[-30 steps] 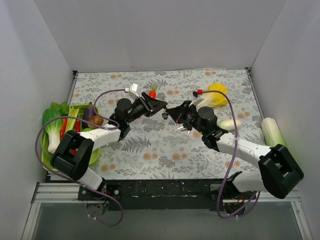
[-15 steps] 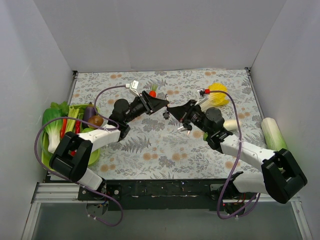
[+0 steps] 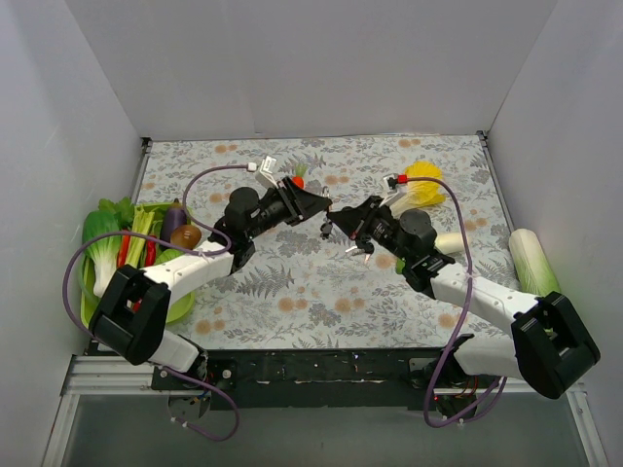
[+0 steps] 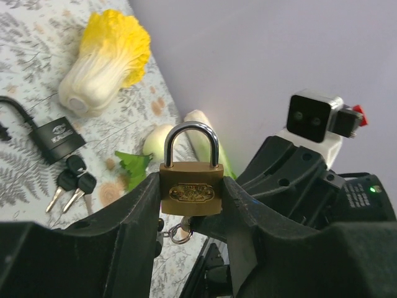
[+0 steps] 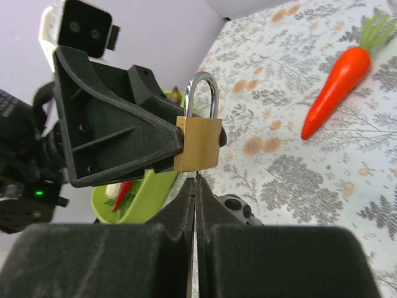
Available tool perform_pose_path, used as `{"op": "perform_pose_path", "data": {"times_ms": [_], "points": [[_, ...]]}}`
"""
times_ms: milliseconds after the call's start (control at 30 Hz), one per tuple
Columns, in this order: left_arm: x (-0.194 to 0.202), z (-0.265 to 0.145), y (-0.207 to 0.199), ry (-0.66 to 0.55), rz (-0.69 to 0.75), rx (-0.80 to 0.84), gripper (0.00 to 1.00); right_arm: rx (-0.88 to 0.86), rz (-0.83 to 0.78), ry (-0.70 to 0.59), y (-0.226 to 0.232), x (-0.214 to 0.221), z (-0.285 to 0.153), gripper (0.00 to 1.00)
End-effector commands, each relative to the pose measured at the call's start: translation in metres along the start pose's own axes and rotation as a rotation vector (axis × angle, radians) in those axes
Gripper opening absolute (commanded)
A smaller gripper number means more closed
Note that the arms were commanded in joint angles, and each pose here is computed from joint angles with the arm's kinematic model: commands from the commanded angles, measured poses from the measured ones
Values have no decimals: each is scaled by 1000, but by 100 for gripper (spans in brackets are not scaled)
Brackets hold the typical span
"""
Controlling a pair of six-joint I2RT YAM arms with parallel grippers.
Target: Unlock with the key
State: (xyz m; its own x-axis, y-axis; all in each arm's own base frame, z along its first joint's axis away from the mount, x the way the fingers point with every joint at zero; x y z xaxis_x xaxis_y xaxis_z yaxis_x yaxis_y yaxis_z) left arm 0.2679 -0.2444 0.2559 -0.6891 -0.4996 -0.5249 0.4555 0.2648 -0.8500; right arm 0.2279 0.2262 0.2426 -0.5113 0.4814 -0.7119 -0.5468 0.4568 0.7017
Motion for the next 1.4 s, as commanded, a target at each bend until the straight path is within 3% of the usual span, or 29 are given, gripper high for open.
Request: {"op": "perform_pose_path", "data": {"times_ms": [0,100,433,533,1367], "points": [[14,-4,-20,109,12,-77,0,95,-91,-73,-2,-10,3,1],[12,-3,-18,101,20,-115,0,137,-128,-78,-3,-8,3,2],[10,-1,-13,90,44,-166,0,190,-191,-90,6,-11,-8,39],[10,0,-12,91,43,-170,0,196,-197,-82,7,-9,-11,43],[9,-2,-13,77,44,-173,0,235,-232,3,19,27,-8,42]]}}
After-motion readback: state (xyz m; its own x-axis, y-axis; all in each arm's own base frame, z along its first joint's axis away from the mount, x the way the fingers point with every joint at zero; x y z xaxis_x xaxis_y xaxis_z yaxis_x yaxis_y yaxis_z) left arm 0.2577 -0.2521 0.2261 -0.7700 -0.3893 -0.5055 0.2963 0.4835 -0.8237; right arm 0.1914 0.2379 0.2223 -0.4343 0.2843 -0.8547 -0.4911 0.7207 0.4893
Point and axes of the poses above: each gripper's point midway between its finger pads, its own z axis out along the fingers, its own y axis along the line the jaws close on, x = y × z, the point moved 9 cm from there along -z, back along the fingers
